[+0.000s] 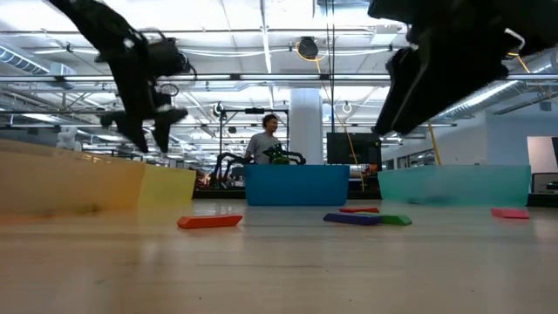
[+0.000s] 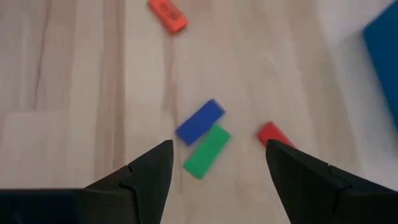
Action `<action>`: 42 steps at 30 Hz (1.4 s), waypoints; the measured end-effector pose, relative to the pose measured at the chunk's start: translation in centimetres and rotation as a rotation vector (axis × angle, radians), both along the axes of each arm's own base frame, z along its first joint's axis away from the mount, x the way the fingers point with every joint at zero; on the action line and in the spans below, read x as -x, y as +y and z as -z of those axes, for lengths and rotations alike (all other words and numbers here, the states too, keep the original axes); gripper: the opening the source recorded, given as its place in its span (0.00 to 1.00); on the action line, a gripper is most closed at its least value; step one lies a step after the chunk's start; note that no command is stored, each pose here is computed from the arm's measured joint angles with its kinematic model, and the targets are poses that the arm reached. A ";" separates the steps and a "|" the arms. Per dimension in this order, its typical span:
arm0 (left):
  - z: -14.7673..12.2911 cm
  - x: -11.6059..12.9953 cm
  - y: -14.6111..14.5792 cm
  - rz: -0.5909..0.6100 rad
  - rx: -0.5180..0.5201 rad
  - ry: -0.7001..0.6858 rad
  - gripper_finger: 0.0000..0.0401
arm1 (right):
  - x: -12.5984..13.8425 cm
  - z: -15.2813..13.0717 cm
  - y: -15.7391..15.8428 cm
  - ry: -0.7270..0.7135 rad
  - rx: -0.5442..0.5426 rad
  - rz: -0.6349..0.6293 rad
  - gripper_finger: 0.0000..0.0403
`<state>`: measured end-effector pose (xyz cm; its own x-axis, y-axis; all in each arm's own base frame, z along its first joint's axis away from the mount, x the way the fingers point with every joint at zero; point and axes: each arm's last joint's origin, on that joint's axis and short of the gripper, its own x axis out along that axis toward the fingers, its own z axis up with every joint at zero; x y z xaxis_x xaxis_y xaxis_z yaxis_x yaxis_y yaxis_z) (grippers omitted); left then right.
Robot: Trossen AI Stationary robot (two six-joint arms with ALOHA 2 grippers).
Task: Sort crayons/erasers/pens/pencils in bins
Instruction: Put the red eraser into the yellow bin
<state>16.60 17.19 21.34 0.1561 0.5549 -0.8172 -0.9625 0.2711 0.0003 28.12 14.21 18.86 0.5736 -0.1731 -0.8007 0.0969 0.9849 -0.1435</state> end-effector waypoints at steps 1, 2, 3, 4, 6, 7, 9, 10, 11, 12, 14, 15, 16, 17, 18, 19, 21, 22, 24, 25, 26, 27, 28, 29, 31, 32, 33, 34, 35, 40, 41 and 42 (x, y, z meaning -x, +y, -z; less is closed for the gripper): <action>-1.0 0.4 -0.6 0.010 -0.028 -0.017 0.59 | -0.2 0.4 0.1 0.007 0.001 -0.015 0.61; -1.9 0.8 -1.3 0.024 -0.051 -0.037 0.59 | -0.5 0.9 0.2 0.018 -0.003 -0.030 0.61; -2.9 1.1 -1.9 0.041 -0.082 -0.067 0.59 | -0.8 1.5 0.3 0.029 -0.006 -0.038 0.61; -3.7 1.4 -2.6 0.053 -0.109 -0.098 0.59 | -1.1 2.1 0.3 0.043 -0.015 -0.044 0.61; -5.0 2.1 -3.9 0.078 -0.131 -0.152 0.59 | -1.7 3.1 -0.1 0.067 -0.034 -0.024 0.61; -5.6 2.5 -4.6 0.090 -0.139 -0.182 0.59 | -2.0 3.5 -0.4 0.077 -0.041 0.007 0.61; -6.4 3.1 -5.9 0.110 -0.137 -0.230 0.59 | -2.5 4.0 -1.2 0.090 -0.047 0.062 0.61; -6.7 3.5 -6.6 0.120 -0.132 -0.248 0.59 | -2.7 4.2 -1.6 0.099 -0.038 0.067 0.61; -6.9 3.8 -7.2 0.130 -0.130 -0.261 0.59 | -2.8 4.3 -2.0 0.111 -0.016 0.049 0.61; -7.1 4.1 -7.8 0.141 -0.124 -0.271 0.59 | -2.9 4.3 -2.4 0.126 0.011 0.015 0.61; -7.3 4.6 -8.9 0.163 -0.106 -0.287 0.59 | -3.1 4.1 -3.3 0.164 0.051 -0.070 0.61; -7.4 4.8 -9.4 0.175 -0.096 -0.295 0.59 | -3.2 4.0 -3.9 0.185 0.039 -0.110 0.61; -7.5 5.0 -9.9 0.191 -0.088 -0.304 0.59 | -3.4 3.9 -4.6 0.204 0.012 -0.138 0.61; -7.6 5.0 -10.4 0.207 -0.080 -0.315 0.59 | -3.6 3.9 -5.4 0.223 -0.011 -0.160 0.61; -7.7 5.0 -10.8 0.228 -0.075 -0.327 0.59 | -3.7 3.9 -6.1 0.246 -0.019 -0.189 0.60; -7.8 5.0 -11.2 0.247 -0.071 -0.345 0.59 | -3.8 4.1 -6.9 0.270 -0.011 -0.227 0.60; -7.9 4.7 -12.0 0.279 -0.065 -0.379 0.59 | -3.9 4.2 -8.1 0.297 0.030 -0.312 0.58; -8.0 4.6 -12.4 0.291 -0.062 -0.391 0.59 | -4.1 4.2 -8.7 0.295 0.040 -0.350 0.57; -8.0 4.3 -13.1 0.317 -0.056 -0.405 0.59 | -4.3 4.2 -10.0 0.297 0.034 -0.402 0.55; -8.0 4.1 -13.5 0.331 -0.051 -0.411 0.59 | -4.4 4.2 -10.6 0.302 0.022 -0.424 0.53; -8.0 4.0 -14.0 0.346 -0.045 -0.418 0.59 | -4.3 4.3 -11.2 0.308 0.014 -0.445 0.52; -8.0 3.9 -14.4 0.359 -0.040 -0.427 0.59 | -4.3 4.4 -11.7 0.312 0.013 -0.461 0.51; -8.1 3.8 -14.8 0.373 -0.035 -0.440 0.59 | -4.2 4.6 -12.1 0.316 0.018 -0.475 0.50; -8.1 3.7 -15.2 0.384 -0.034 -0.457 0.59 | -4.0 4.8 -12.5 0.321 0.012 -0.494 0.48; -8.4 3.4 -16.1 0.407 -0.039 -0.498 0.59 | -3.6 5.2 -13.0 0.334 -0.003 -0.521 0.45; -8.5 3.3 -16.5 0.425 -0.044 -0.523 0.59 | -3.5 5.4 -13.2 0.331 -0.021 -0.538 0.43; -8.8 3.2 -16.9 0.437 -0.053 -0.550 0.59 | -3.4 5.6 -13.2 0.323 -0.033 -0.552 0.41; -8.9 2.9 -17.3 0.449 -0.062 -0.575 0.59 | -3.3 5.7 -13.2 0.315 -0.036 -0.560 0.39; -9.1 2.7 -17.7 0.459 -0.076 -0.601 0.59 | -3.2 5.8 -13.1 0.309 -0.033 -0.564 0.37; -9.7 1.4 -19.2 0.471 -0.125 -0.694 0.59 | -3.0 6.8 -12.3 0.233 -0.017 -0.583 0.31; -9.7 1.1 -19.4 0.471 -0.126 -0.707 0.59 | -2.9 6.9 -12.2 0.226 -0.018 -0.580 0.29; -9.7 0.7 -19.7 0.472 -0.123 -0.720 0.59 | -2.7 7.1 -12.1 0.223 -0.019 -0.579 0.28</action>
